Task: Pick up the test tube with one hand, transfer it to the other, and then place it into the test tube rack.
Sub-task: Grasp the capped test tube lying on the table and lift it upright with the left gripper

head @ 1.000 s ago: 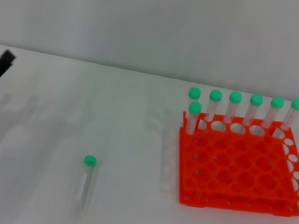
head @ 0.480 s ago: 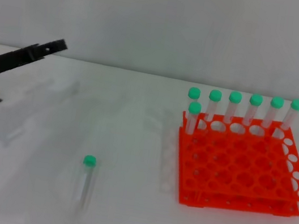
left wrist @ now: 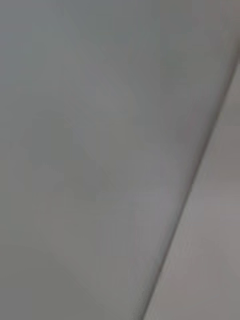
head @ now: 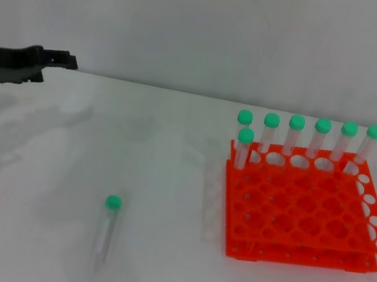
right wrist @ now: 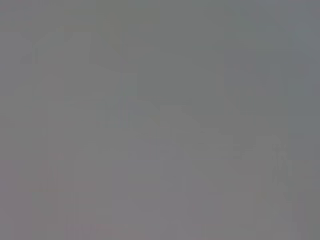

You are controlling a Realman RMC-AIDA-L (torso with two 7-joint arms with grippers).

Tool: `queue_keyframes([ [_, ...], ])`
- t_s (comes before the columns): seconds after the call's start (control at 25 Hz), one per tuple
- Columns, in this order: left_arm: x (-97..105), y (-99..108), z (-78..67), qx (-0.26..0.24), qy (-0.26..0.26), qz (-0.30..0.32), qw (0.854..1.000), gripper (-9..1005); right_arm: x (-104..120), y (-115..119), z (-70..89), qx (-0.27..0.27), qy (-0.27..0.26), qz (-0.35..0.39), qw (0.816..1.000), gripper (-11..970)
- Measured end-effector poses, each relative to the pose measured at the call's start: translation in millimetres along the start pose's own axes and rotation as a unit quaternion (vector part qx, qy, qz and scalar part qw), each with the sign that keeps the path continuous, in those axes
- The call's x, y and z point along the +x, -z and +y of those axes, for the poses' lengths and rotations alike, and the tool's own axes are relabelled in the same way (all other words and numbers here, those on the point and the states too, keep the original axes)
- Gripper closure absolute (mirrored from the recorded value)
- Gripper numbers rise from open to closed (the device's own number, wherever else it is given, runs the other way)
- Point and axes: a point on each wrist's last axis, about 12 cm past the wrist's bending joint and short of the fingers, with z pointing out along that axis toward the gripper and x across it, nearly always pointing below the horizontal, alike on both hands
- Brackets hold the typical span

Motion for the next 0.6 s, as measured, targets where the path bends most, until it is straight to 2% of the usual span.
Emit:
queue_keyframes([
  [0.28,-19,24,-17.0,-0.004,0.007,0.066,0.998,120,-3,-4,0.9,0.001,-0.001,-0.005,1.0,149],
  [0.6,-45,55,-34.1,-0.051,0.027,0.167,0.984,120,-8,-11,-0.8,-0.004,0.004,-0.012,1.0,150],
])
